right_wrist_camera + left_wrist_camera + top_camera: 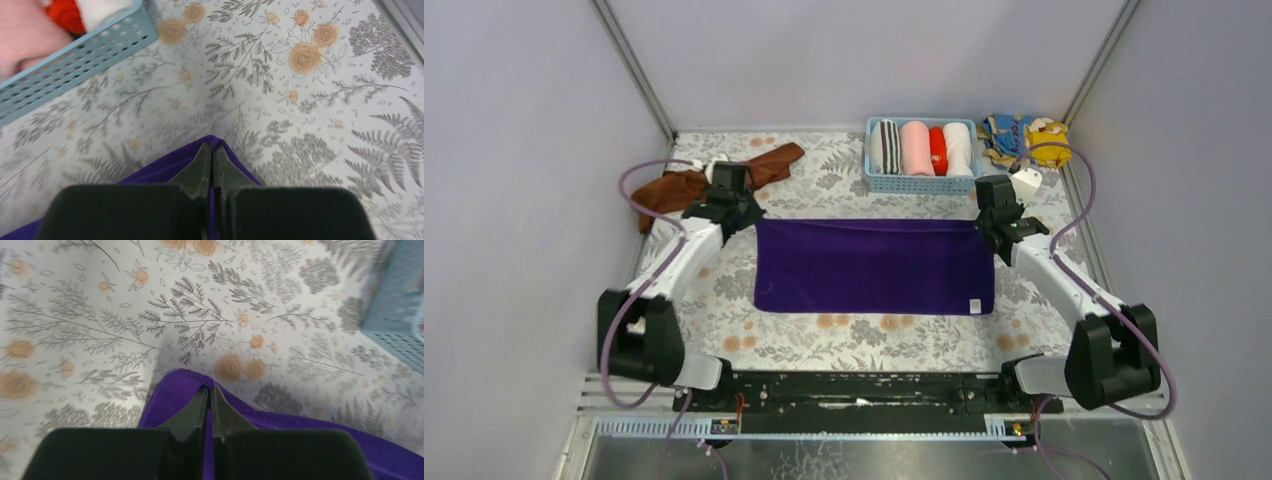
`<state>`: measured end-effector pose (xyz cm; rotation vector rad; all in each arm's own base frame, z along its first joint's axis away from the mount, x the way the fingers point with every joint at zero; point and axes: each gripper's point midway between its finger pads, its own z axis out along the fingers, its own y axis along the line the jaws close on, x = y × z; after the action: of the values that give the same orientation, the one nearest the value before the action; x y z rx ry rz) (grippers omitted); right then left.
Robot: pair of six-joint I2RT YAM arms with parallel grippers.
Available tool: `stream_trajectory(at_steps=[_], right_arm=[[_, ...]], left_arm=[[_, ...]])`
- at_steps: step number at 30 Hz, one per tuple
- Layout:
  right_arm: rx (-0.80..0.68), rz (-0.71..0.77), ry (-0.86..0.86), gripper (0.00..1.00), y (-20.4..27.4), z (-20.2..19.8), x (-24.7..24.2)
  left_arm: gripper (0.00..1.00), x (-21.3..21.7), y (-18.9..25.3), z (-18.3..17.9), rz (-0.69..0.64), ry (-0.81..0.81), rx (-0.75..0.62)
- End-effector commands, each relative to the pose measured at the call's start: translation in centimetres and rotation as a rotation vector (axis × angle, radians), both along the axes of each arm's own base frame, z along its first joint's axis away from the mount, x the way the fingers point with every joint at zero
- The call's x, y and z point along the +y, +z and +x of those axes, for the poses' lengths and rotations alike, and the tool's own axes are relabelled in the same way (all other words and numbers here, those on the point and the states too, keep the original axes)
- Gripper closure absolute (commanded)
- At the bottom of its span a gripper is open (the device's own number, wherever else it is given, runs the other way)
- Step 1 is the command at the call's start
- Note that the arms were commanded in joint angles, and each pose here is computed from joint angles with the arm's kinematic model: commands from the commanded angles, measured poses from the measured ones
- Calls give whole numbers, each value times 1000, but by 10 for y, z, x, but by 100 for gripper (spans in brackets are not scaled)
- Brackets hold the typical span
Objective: Roll the towels
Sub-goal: Flatten out the towel at the center of the board, then fold the towel at the center of the board.
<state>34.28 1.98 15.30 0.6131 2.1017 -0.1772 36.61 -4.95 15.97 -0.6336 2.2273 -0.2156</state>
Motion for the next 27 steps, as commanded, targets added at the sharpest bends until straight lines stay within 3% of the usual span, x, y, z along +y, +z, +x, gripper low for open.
stream_trajectory(at_steps=[1,7,16,27], right_arm=[[-115,-1,-51,100,-2,58,-13],[-53,69,-6,100,-32,100,-14],[-53,134,5,100,-28,118,-28],[85,218,16,100,-57,78,-22]], left_arm=[[100,-5,-11,67,-56,47,-84],[100,-12,-46,108,-111,49,-29],[100,-11,-34,131,-150,35,-65],[100,-14,-55,78,-223,63,-1]])
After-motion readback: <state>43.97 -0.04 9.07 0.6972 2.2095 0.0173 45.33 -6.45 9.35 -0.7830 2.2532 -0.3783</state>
